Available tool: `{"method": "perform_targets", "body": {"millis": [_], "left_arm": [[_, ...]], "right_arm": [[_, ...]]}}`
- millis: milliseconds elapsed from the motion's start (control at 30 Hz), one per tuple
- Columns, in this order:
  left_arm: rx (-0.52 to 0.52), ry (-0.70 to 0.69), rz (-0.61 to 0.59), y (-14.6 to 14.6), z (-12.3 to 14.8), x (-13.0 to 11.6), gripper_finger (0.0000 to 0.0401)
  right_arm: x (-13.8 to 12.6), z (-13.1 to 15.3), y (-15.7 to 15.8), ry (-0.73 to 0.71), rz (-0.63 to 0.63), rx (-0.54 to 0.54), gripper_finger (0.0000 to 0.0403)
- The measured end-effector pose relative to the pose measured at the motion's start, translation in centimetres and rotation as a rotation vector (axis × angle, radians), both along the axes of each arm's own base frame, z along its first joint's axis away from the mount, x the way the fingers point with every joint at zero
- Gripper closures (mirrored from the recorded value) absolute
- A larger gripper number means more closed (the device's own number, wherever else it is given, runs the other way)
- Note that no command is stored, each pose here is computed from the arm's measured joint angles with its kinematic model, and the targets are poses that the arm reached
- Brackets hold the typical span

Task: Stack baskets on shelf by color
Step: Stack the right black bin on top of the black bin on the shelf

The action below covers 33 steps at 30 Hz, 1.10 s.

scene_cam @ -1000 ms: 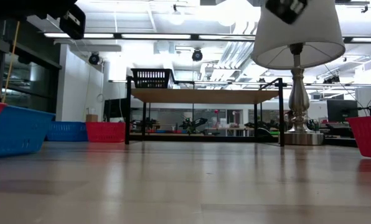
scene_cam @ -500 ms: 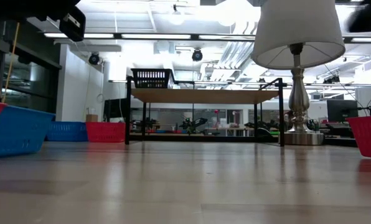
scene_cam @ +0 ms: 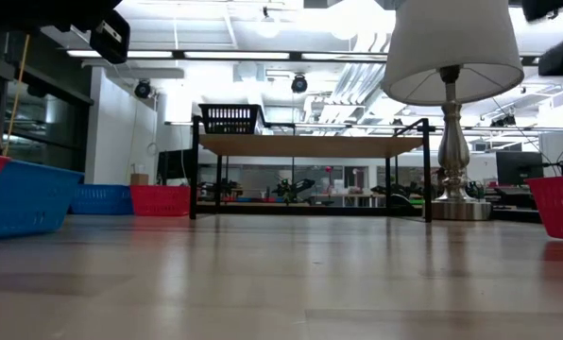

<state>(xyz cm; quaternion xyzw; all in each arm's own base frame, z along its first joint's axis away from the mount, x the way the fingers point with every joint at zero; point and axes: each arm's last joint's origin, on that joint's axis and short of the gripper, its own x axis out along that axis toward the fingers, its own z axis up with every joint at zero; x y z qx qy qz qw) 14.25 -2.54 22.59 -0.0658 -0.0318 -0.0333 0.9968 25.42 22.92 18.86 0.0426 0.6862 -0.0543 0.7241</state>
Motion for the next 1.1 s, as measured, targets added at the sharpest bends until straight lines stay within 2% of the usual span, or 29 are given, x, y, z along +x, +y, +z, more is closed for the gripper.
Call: {"method": "perform_targets", "body": {"millis": [133, 333, 733, 1100], "left_arm": [[0.000, 0.000, 0.001, 0.0, 0.0, 0.0, 0.0401], [0.014, -0.001, 0.003, 0.0, 0.0, 0.0, 0.0401], [0.037, -0.003, 0.006, 0.0, 0.0, 0.0, 0.0401], [0.035, -0.002, 0.003, 0.0, 0.0, 0.0, 0.0401]], "right_arm": [[0.5, -1.1, -0.4, 0.037, -0.006, -0.032, 0.0233], [0.9, -1.4, -0.7, 0.043, -0.013, -0.036, 0.0233], [1.7, 0.9, -0.2, -0.016, -0.012, -0.052, 0.0233], [0.9, 1.0, -1.2, 0.073, -0.078, -0.140, 0.0233]]}}
